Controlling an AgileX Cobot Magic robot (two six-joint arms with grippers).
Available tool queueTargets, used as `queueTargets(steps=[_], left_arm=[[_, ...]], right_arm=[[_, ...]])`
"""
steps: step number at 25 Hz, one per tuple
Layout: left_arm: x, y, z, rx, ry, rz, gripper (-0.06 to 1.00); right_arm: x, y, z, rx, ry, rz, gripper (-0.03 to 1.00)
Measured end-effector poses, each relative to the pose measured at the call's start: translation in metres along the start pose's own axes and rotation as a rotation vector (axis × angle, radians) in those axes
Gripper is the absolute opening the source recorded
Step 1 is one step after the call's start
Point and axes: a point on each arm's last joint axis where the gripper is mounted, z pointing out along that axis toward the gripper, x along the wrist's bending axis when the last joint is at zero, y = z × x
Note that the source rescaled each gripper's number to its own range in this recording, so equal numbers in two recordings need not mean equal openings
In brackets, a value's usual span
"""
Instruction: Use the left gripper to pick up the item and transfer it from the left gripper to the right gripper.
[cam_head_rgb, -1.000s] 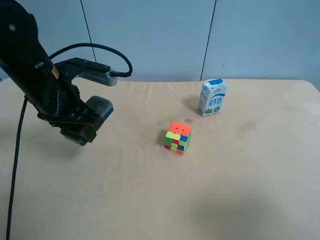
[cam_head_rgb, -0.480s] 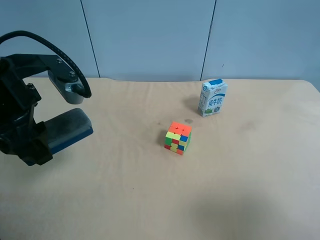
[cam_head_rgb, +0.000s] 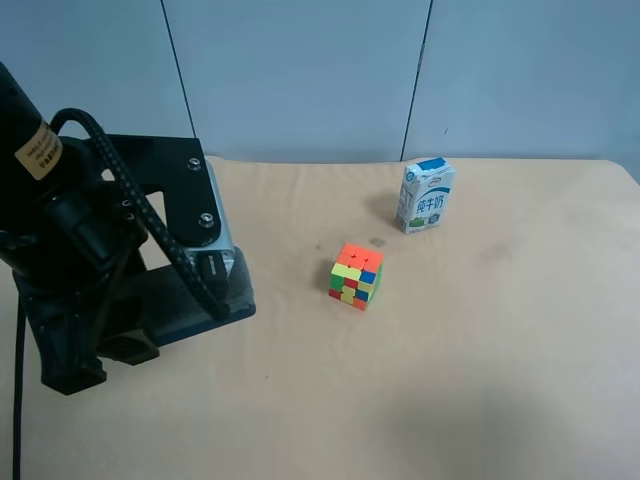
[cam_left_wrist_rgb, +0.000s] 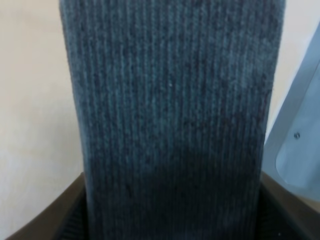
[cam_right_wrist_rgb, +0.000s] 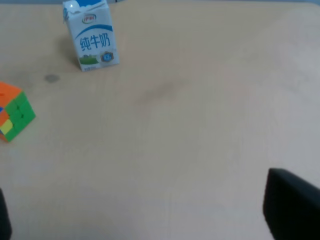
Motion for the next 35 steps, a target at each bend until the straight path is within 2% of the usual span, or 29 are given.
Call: queueTargets(steps=[3, 9, 14, 26, 35], left_arm=[[-0.003, 0.005, -0.002, -0.018, -0.003, 0.013, 0.00], [0.005, 0.026, -0.014, -0.014, 0.001, 0.022, 0.00], [0.007, 0.036, -0.015, -0.021, -0.019, 0.076, 0.00], [0.007, 0.035, -0.015, 0.003, -0.029, 0.163, 0.00], [0.007, 0.035, -0.015, 0.003, -0.029, 0.166, 0.00]], right_arm=[[0.000, 0.000, 0.000, 0.000, 0.000, 0.000, 0.99], [0.000, 0.000, 0.000, 0.000, 0.000, 0.000, 0.99], [0.000, 0.000, 0.000, 0.000, 0.000, 0.000, 0.99], [0.000, 0.000, 0.000, 0.000, 0.000, 0.000, 0.99], [0.000, 0.000, 0.000, 0.000, 0.000, 0.000, 0.99]])
